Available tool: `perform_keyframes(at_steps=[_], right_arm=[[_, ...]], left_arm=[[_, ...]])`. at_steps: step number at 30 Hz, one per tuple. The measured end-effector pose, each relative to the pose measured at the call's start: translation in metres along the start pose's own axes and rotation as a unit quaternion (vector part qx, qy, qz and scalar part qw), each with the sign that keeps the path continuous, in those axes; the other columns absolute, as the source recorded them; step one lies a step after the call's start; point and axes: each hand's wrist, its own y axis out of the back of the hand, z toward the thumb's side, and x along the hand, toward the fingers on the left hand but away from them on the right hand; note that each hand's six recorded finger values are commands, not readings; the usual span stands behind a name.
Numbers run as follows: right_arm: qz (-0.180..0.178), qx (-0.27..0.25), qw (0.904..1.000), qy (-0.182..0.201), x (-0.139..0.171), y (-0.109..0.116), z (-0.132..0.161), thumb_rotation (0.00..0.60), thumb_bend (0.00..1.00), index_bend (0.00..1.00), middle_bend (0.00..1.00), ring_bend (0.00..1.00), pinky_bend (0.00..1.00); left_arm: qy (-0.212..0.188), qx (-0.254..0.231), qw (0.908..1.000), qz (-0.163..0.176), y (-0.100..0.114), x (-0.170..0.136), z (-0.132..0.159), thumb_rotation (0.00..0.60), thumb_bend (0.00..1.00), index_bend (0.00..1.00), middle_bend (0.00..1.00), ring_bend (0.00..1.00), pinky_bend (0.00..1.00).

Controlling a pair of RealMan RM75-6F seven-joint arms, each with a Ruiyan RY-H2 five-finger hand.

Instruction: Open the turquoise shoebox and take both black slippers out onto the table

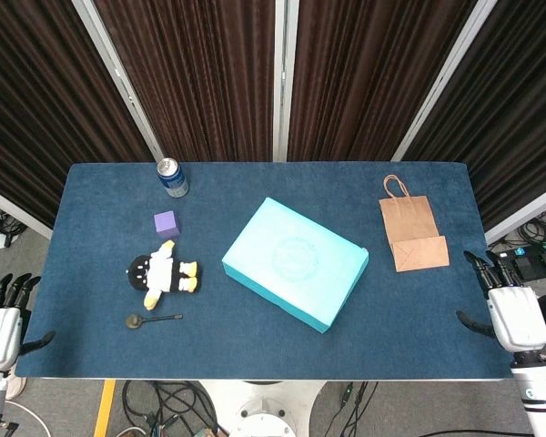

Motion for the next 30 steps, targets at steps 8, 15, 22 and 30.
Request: perform_keyframes(at_steps=[8,15,22,30], right_arm=[[0.014,0.006,0.9995,0.028,-0.013,-0.008,0.013,0.600,0.05,0.05,0.18,0.05,0.23],[0.032,0.029,0.9949,0.091,-0.051,-0.031,0.051,0.600,0.05,0.05,0.19,0.05,0.23],[0.047,0.054,0.9860,0.151,-0.087,-0.069,0.098,0.600,0.04,0.05,0.19,0.05,0.22],[0.039,0.085,0.9780,0.186,-0.108,-0.110,0.130,0.600,0.00,0.05,0.14,0.00,0.13]], left_arm=[[0.001,-0.003,1.0000,-0.001,-0.004,-0.001,-0.001,0.600,0.00,0.15,0.10,0.02,0.11],[-0.006,-0.007,1.0000,0.001,-0.002,-0.001,0.002,0.600,0.00,0.15,0.10,0.02,0.11],[-0.002,-0.011,0.9999,0.001,-0.001,-0.005,-0.001,0.600,0.00,0.15,0.10,0.02,0.11],[0.013,-0.012,0.9998,-0.007,-0.003,-0.009,-0.009,0.600,0.00,0.15,0.10,0.02,0.11]])
